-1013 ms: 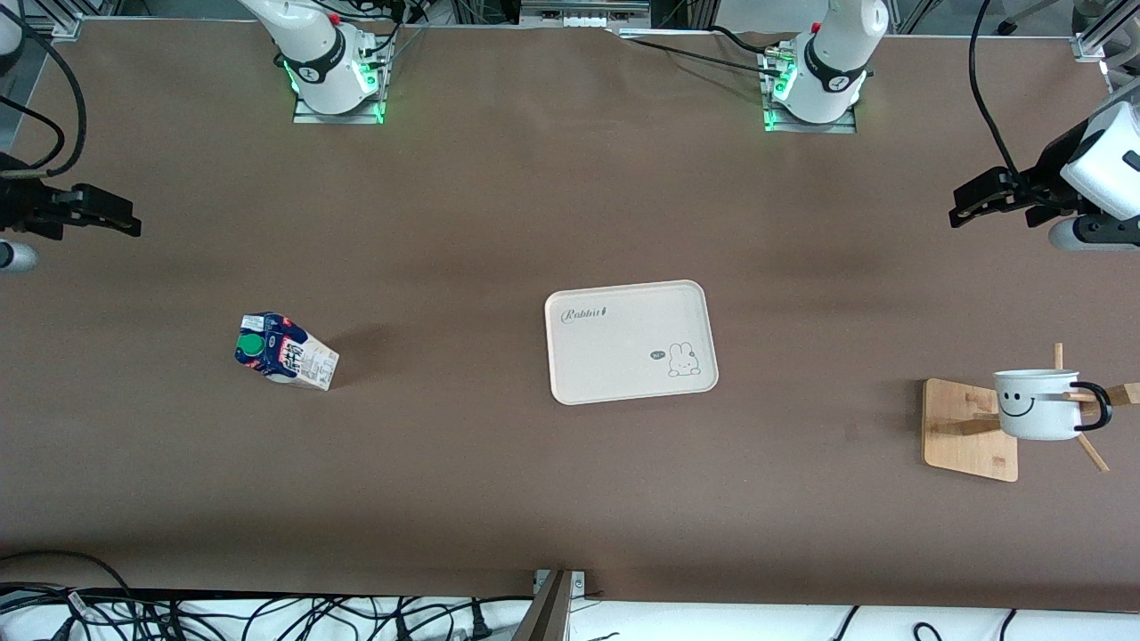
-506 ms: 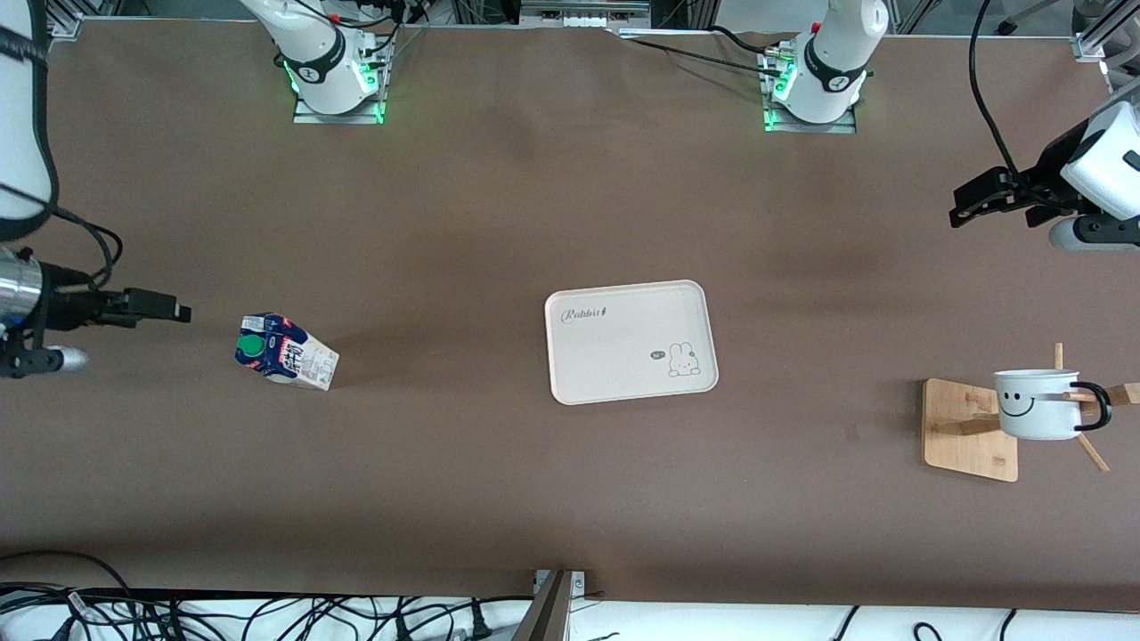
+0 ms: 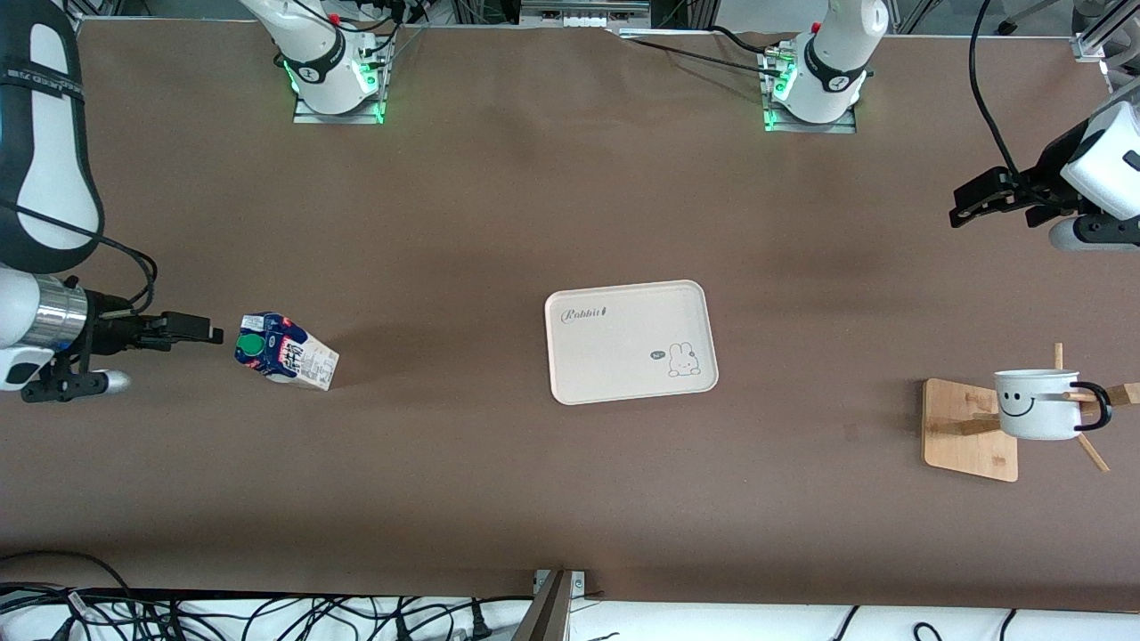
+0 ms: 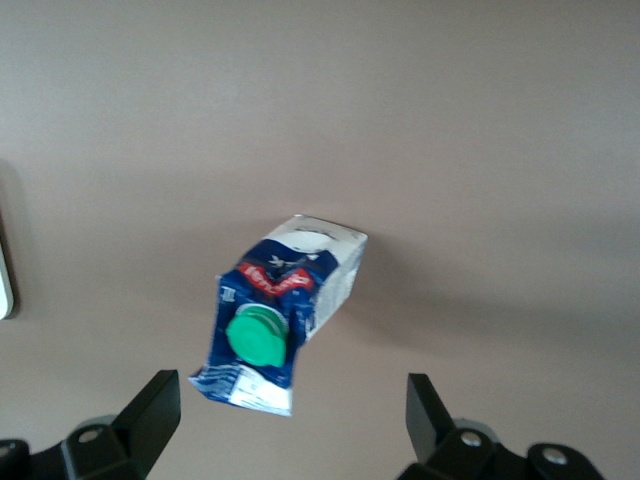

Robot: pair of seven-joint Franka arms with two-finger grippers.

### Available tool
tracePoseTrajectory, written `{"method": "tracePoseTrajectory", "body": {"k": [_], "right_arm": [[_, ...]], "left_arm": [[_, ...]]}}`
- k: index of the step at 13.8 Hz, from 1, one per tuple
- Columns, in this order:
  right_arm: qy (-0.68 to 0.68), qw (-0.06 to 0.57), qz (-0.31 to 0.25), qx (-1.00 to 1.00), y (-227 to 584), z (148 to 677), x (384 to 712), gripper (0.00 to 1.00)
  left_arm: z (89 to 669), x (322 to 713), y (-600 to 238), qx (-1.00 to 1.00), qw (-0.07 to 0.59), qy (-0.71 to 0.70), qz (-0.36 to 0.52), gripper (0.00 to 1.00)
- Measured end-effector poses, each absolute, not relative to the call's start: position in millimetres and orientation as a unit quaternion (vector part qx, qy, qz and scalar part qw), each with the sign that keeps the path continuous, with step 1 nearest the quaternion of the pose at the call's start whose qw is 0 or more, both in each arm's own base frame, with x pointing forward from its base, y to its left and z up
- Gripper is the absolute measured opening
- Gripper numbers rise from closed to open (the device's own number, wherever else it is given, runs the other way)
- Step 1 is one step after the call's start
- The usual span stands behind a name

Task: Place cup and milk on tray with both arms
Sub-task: 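Reach the right gripper toward the blue milk carton, then grasp the milk carton with the right gripper while the left gripper reaches the mug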

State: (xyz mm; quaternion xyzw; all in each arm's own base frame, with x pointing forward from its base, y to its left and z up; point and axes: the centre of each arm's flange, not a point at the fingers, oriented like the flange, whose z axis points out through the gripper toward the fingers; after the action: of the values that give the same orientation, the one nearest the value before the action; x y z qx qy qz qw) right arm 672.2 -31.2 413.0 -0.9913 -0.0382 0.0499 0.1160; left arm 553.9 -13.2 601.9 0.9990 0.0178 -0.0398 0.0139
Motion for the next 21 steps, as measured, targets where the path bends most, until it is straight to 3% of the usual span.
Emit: {"method": "tracePoseTrajectory", "body": {"k": [6,13,21], "right_arm": [[0.008,0.071,0.058,-0.996,3.7,402.8,677.8,1.00],[0.070,0.063,0.068,-0.993,-2.1,391.3,679.8,1.00],[0.038,0.022,0.074,-0.996,32.3,382.5,679.4,1.00]], "left_arm": [[601.9,553.9,-13.2,0.999,0.014,0.018,-0.040,1.00],[601.9,553.9,-13.1,0.999,0.014,0.018,-0.040,1.00],[600.9,552.6,-8.5,0.999,0.014,0.022,-0.046,1.00]]}}
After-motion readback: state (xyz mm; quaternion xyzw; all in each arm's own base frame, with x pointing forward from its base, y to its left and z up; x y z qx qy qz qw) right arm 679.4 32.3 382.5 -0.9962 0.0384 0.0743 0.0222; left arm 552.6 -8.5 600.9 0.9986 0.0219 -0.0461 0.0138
